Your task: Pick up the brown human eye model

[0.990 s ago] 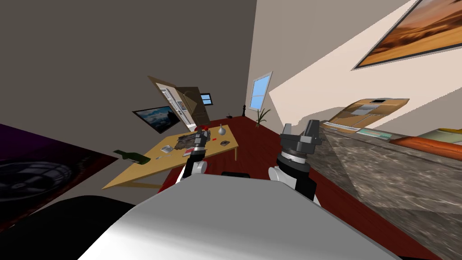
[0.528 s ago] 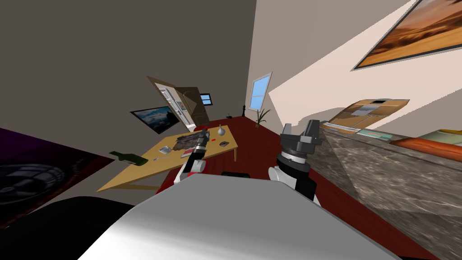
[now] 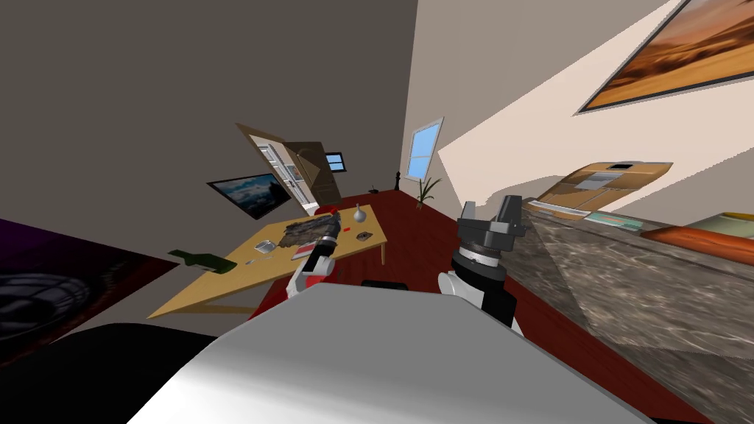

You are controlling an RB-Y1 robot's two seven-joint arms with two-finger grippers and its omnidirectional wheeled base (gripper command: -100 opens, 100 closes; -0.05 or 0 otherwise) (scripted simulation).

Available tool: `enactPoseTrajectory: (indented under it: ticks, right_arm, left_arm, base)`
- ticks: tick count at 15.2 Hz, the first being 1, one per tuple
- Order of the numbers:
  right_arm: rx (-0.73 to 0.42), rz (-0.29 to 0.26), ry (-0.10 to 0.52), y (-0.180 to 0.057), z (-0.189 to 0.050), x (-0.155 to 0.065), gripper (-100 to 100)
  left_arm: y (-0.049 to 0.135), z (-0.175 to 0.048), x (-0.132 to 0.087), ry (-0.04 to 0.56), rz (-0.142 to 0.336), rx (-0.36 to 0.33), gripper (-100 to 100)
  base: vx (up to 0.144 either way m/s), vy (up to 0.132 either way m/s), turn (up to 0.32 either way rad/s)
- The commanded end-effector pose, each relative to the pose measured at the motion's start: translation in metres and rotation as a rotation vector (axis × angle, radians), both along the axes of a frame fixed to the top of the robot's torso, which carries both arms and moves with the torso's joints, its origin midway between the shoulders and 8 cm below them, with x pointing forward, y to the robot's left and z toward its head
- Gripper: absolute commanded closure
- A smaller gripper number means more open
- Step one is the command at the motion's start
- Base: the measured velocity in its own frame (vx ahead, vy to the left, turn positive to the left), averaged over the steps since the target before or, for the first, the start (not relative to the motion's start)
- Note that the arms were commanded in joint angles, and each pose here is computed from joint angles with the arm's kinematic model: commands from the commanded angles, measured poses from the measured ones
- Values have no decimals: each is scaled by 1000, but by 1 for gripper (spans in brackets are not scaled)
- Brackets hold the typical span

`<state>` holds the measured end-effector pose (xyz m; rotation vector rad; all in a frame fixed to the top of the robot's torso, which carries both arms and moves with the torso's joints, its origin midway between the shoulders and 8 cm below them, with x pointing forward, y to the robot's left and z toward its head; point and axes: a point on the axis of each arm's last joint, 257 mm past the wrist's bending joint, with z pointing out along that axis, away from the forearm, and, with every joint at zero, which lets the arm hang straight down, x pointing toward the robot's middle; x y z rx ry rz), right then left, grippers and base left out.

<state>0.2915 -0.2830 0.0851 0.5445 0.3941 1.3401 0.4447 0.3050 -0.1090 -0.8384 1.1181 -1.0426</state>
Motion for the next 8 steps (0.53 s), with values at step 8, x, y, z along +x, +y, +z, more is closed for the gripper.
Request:
enactPoseTrajectory:
  ticks: [8]
  right_arm:
    - [0,0,0,0,0,0,0]
  left_arm:
    - [32,-58,24,192,60,1,-100]
  base:
    - [46,-28,-5]
